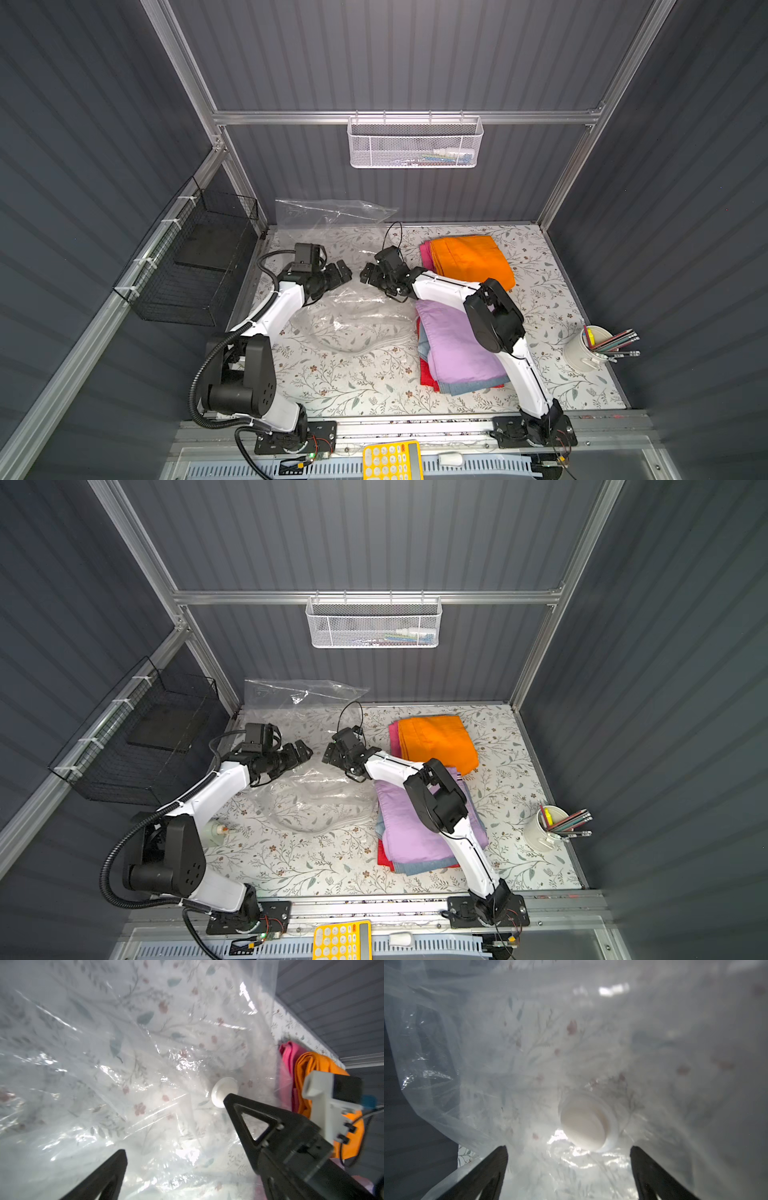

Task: Take the trousers out of the vacuum bag
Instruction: Adjust the vacuum bag at the center of the board.

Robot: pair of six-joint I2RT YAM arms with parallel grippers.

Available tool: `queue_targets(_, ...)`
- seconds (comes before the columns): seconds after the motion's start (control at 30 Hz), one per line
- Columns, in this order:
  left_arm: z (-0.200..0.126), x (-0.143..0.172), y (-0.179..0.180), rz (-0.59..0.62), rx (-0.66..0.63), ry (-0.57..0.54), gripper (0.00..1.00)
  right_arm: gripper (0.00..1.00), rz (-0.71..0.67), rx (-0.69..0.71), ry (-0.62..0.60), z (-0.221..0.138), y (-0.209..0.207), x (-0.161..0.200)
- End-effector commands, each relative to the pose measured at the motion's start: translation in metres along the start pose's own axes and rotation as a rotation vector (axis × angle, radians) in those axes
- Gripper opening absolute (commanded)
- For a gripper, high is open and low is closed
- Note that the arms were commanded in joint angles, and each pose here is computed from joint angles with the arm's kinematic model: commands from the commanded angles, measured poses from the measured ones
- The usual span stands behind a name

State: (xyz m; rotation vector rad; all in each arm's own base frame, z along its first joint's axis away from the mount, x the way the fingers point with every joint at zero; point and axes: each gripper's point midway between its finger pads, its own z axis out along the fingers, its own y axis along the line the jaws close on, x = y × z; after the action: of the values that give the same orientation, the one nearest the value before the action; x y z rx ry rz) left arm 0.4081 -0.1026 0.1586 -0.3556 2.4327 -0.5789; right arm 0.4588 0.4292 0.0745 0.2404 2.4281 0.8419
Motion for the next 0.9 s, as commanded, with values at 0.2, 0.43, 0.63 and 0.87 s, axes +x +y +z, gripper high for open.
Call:
queue_targets(0.2, -0.024, 0.02, 0.006, 0.047, -0.033, 0.069, 1.0, 0.94, -0.169, -0.189, -0.104, -0.114, 0.073, -0.039)
queue_targets(0.43, -0.013, 0.075, 0.028, 0.004, -0.032, 0.203, 1.0, 0.92, -0.178, -0.206, -0.035, -0.15, 0.074, 0.015)
queue_targets(0.63, -0.021, 0.104, 0.04, -0.019, -0.043, 0.252, 1.0, 0.81, -0.128, -0.175, 0.065, -0.149, 0.056, 0.067)
queue_targets(0.87, -0.027, 0.123, 0.052, -0.013, -0.072, 0.287, 1.0, 0.74, -0.023, -0.089, 0.167, -0.136, 0.015, 0.115)
